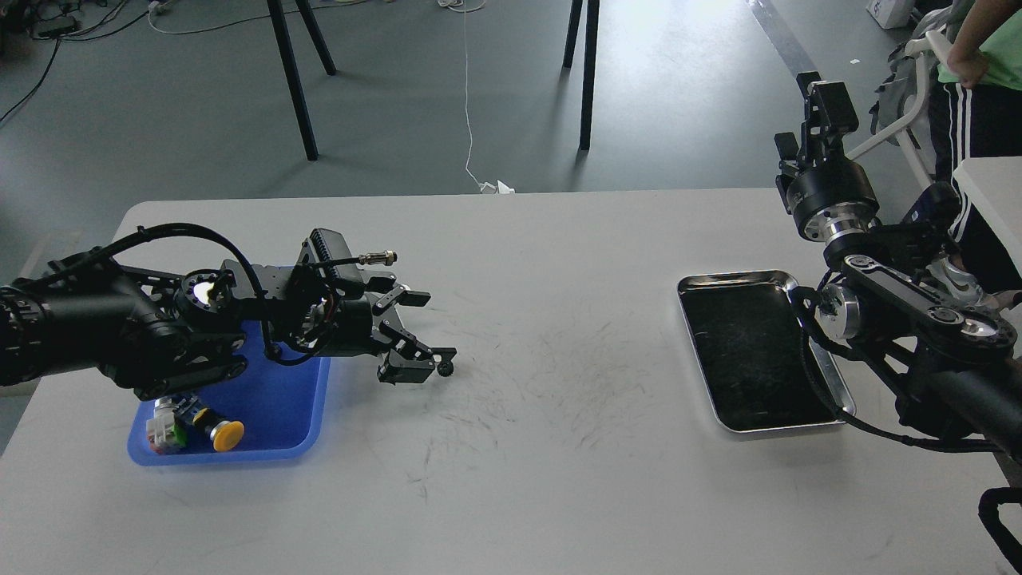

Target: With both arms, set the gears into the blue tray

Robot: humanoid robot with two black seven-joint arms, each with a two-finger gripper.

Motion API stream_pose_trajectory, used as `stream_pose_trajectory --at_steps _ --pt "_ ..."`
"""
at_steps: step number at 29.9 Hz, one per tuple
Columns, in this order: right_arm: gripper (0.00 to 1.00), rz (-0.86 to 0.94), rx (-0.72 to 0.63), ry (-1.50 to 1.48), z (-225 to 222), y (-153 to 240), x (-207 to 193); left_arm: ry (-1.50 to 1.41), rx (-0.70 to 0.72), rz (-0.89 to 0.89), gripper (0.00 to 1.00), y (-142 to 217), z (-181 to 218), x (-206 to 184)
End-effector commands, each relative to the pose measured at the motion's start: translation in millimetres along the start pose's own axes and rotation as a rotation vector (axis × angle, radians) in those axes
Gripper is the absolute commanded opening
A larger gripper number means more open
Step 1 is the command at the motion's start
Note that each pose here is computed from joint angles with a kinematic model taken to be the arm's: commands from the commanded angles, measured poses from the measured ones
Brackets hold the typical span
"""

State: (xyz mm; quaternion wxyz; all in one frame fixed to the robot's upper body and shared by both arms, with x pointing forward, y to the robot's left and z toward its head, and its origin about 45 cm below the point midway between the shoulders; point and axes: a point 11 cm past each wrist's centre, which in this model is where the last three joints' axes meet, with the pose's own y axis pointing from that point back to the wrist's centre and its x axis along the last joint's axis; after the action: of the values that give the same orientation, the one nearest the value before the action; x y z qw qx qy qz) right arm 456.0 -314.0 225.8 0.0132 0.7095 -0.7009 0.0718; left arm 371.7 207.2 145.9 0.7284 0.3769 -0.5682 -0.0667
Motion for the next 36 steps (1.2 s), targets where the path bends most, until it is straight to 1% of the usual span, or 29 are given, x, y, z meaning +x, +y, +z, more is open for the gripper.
stream_pose_trajectory --at_steps 1,5,8,12,15,18,30,36 --pt "0.95 0.000 -0.006 0.005 3.1 1.9 0.7 0.018 -0.004 0.036 0.97 -0.1 2.8 5.4" --pt "0.95 -0.001 -0.007 0.005 3.9 2.3 -0.1 -0.002 0.007 0.087 0.97 1.3 0.9 5.3" --pt "0.95 -0.003 -0.006 0.007 3.5 2.0 -0.5 0.008 0.006 0.097 0.96 -1.0 4.3 -6.2" --pt "0.95 -0.004 -0.005 0.006 3.2 2.0 -0.9 0.027 0.043 0.083 0.96 0.6 -3.4 -23.1" --pt "0.95 -0.003 -0.005 0.007 3.1 2.0 -0.2 0.036 0.038 0.078 0.96 2.4 -0.8 -27.8" --pt "0.95 -0.003 -0.005 0.007 3.1 2.0 -0.2 0.020 0.045 0.032 0.98 4.4 -4.2 -38.3" --pt "0.95 -0.016 -0.017 0.020 7.8 4.0 -3.7 -0.010 0.031 0.090 0.96 4.3 0.7 -32.9" --pt "0.95 -0.017 -0.020 0.023 9.0 4.5 -4.5 0.027 0.009 0.086 0.95 3.5 11.4 -39.9"
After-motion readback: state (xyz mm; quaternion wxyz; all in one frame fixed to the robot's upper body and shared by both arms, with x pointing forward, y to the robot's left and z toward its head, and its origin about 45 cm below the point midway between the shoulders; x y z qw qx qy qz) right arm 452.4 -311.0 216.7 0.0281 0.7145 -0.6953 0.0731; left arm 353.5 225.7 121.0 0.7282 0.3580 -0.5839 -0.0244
